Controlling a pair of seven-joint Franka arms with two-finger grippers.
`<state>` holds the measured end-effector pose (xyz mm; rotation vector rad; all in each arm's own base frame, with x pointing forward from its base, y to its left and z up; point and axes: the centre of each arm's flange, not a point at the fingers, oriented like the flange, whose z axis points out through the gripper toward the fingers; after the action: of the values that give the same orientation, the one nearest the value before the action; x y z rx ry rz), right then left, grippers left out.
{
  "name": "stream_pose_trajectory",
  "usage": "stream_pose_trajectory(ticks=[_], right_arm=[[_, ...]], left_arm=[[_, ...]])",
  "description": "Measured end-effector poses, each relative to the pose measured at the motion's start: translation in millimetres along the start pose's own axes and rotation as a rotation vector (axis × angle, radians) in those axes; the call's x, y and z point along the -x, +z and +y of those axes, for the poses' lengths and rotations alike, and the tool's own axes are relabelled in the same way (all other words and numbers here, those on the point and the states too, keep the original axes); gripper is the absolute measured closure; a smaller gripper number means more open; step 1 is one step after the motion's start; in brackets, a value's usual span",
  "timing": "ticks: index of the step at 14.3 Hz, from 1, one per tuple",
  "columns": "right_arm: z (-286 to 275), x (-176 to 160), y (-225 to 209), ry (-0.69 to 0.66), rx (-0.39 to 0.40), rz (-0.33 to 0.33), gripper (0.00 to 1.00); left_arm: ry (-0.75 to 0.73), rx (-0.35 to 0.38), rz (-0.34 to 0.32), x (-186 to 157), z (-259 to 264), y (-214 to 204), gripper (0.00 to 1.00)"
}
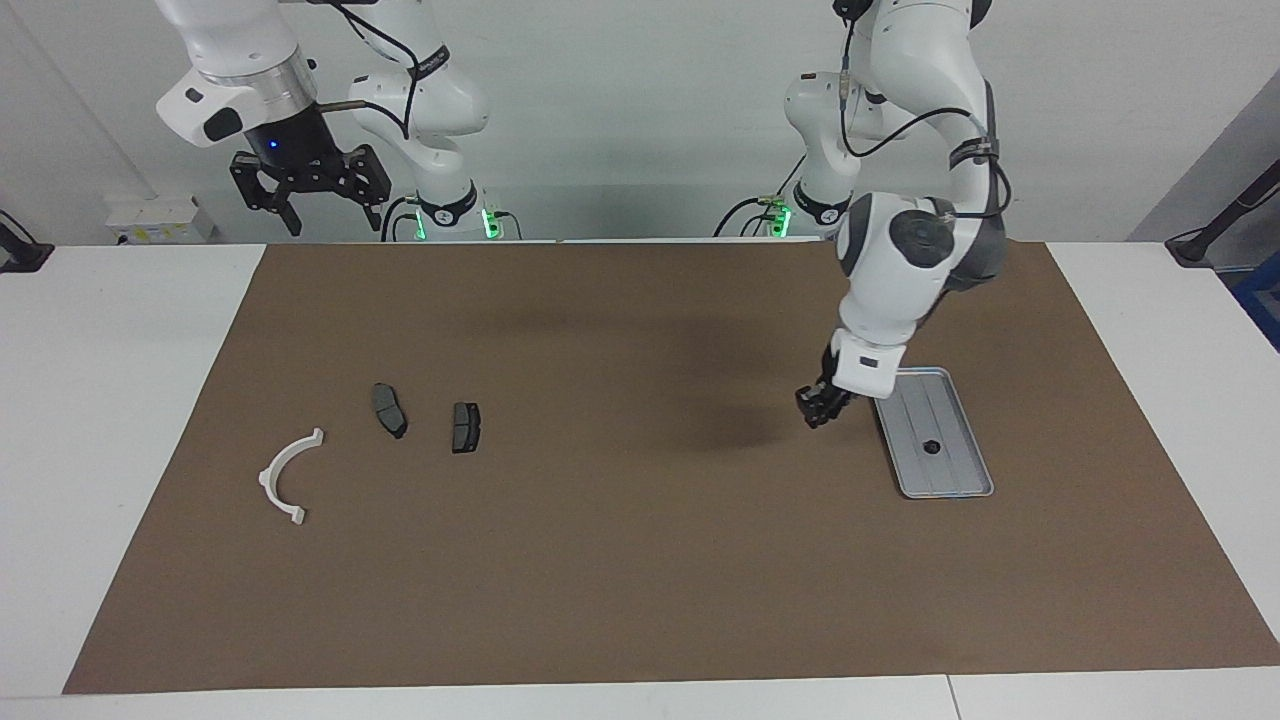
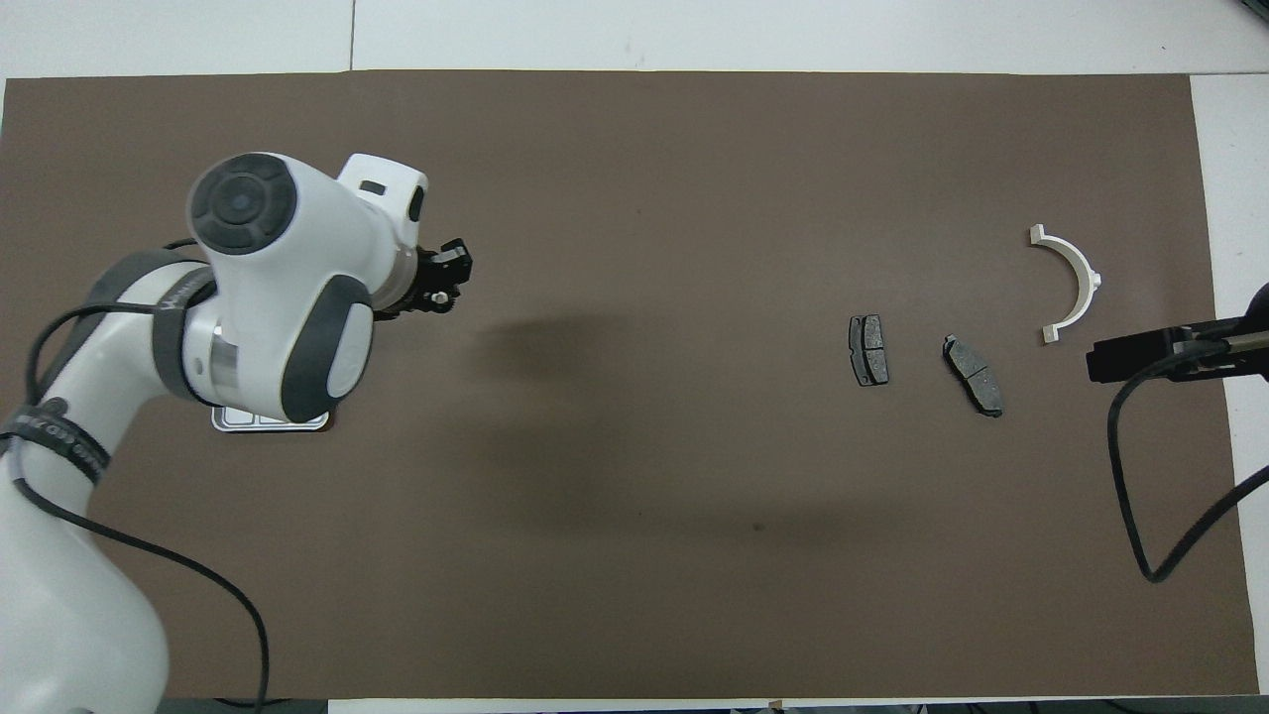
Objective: Place bearing gear from tray to pile
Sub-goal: 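Carry the bearing to the table center and release it with the left gripper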
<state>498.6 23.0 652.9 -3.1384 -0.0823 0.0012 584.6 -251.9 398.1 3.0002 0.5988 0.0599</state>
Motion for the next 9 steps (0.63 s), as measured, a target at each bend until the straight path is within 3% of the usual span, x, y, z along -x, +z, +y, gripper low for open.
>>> stream_pose_trajectory(ticks=[4,9], right_arm=[[0,0,0,0.000,0.000,-0.001,0.00],[0,0,0,0.000,0.000,0.000,0.00]], left_arm=[[-0.041,-0.019,-0.024,46,81,45,0.65],[-0.013,-0.092,-0.048,70,86,101,0.65]])
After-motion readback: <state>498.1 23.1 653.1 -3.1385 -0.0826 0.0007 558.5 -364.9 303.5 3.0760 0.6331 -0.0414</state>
